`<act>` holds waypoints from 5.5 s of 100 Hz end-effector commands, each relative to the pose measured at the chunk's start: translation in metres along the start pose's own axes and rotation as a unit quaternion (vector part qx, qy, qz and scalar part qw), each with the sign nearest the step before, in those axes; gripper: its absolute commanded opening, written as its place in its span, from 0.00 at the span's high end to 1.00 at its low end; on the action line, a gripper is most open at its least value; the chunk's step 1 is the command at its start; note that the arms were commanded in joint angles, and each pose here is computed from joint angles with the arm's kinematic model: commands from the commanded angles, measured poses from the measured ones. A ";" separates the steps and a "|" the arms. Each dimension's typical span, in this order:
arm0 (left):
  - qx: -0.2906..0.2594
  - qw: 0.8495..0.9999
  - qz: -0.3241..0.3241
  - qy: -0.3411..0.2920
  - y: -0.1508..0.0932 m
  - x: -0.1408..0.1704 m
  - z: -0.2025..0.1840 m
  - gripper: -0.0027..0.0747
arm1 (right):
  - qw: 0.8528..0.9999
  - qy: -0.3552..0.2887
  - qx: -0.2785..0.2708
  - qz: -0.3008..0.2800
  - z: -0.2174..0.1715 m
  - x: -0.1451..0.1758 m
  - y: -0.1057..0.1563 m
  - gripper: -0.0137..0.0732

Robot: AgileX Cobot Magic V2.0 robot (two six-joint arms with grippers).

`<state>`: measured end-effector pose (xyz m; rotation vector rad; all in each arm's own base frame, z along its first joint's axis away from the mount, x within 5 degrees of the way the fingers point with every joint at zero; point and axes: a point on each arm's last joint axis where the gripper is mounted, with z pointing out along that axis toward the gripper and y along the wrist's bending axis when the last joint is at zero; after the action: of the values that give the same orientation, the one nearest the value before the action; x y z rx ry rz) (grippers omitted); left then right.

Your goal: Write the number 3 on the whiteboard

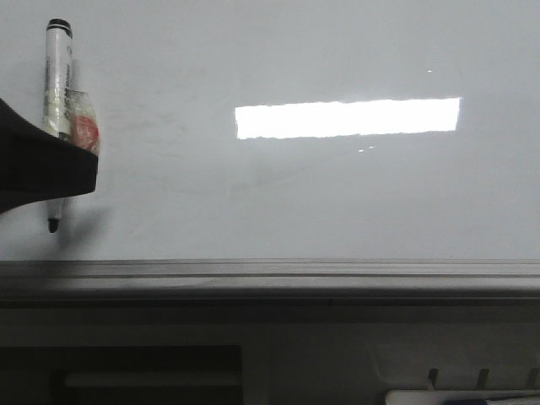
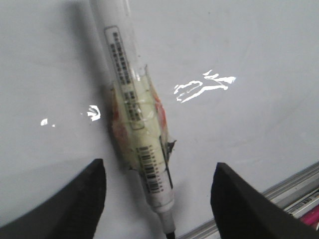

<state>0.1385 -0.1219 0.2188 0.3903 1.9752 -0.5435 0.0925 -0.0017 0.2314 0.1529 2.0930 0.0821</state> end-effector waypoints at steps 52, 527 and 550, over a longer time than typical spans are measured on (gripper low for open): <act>0.036 0.995 0.094 -0.021 -0.009 -0.009 -0.001 0.99 | 0.977 -0.021 -0.202 -0.064 -0.013 -0.012 0.044 0.84; 0.080 0.928 0.259 -0.255 -0.023 -0.052 -0.051 0.33 | 0.873 0.080 -0.310 -0.368 0.016 -0.127 0.177 0.91; 0.080 0.928 0.259 -0.254 -0.023 -0.052 -0.051 0.33 | 0.868 0.066 -0.329 -0.367 0.033 -0.113 0.199 0.91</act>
<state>0.1118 -0.1155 0.2731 0.8345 1.3418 -0.3766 0.1837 0.1685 0.3269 -1.1231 2.1113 0.3333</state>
